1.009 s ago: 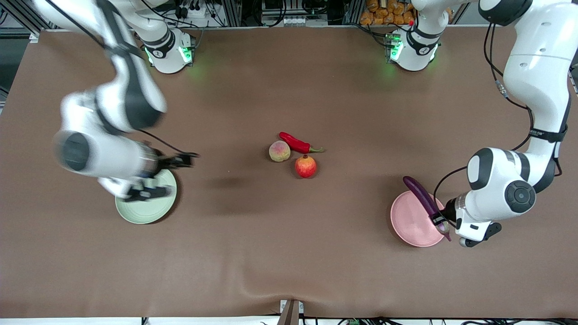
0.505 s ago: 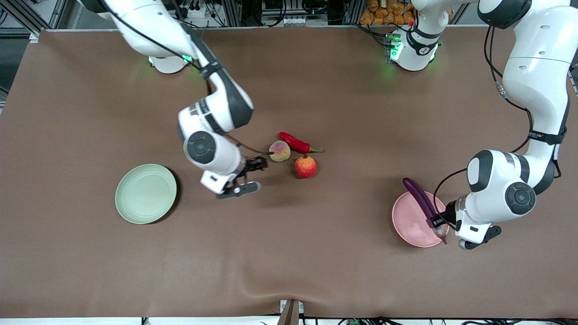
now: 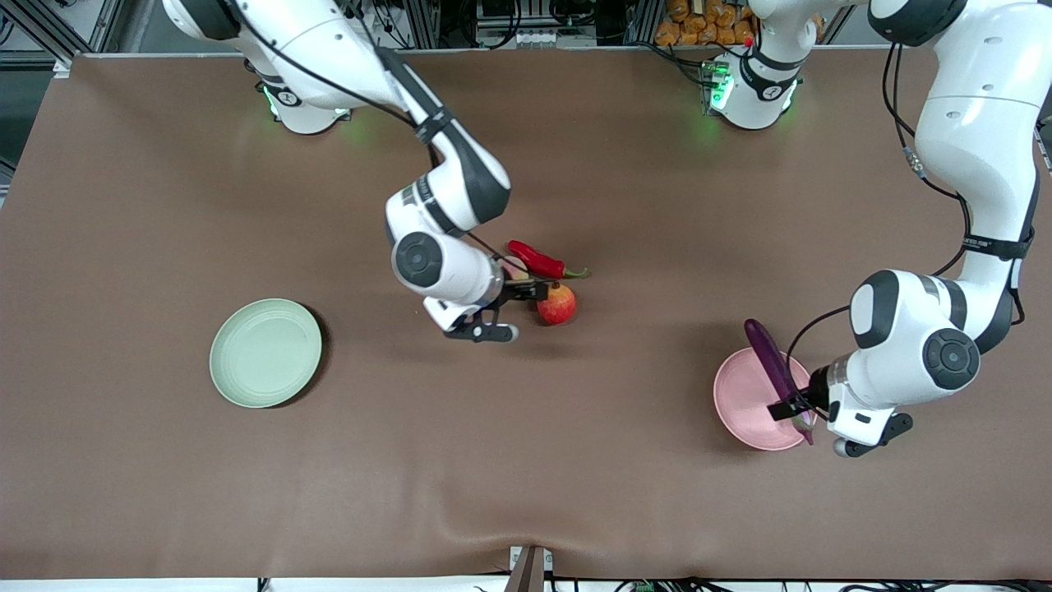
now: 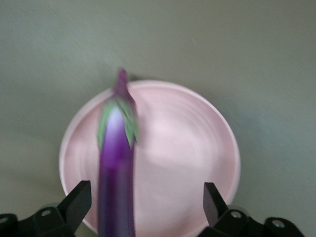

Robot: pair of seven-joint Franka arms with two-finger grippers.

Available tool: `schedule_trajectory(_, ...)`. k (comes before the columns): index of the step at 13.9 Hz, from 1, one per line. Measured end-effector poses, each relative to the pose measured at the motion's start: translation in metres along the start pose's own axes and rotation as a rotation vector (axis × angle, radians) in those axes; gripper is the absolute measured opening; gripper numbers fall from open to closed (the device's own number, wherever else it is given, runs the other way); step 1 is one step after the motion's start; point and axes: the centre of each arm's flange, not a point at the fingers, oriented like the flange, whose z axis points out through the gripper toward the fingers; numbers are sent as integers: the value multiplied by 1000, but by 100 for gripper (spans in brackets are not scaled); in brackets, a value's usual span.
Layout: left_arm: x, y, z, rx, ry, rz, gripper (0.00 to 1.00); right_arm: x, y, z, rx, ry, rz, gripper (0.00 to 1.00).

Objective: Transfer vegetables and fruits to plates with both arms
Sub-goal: 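Release the eggplant with the left gripper while the right gripper grasps the apple, then carry the apple to the green plate while the left gripper grasps the chili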

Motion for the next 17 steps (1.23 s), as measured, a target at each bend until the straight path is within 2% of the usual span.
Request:
schedule_trajectory(3, -47, 50, -13, 25, -92, -85, 100, -17, -24, 34, -3, 6, -21, 100)
schedule_trajectory(6, -96, 91, -22, 48, -142, -154, 100, -21, -32, 60, -3, 33, -44, 100)
schedule_trajectory(13, -201, 151, -11, 100, -213, -380, 100, -21, -35, 79, -46, 131, -136, 100)
schedule_trajectory(16, -243, 165, 4, 84, -207, -434, 100, -22, -35, 89, -44, 140, -139, 98)
schedule_trajectory(17, -258, 167, 11, 79, -199, -440, 100, -21, -35, 89, -44, 142, -138, 90)
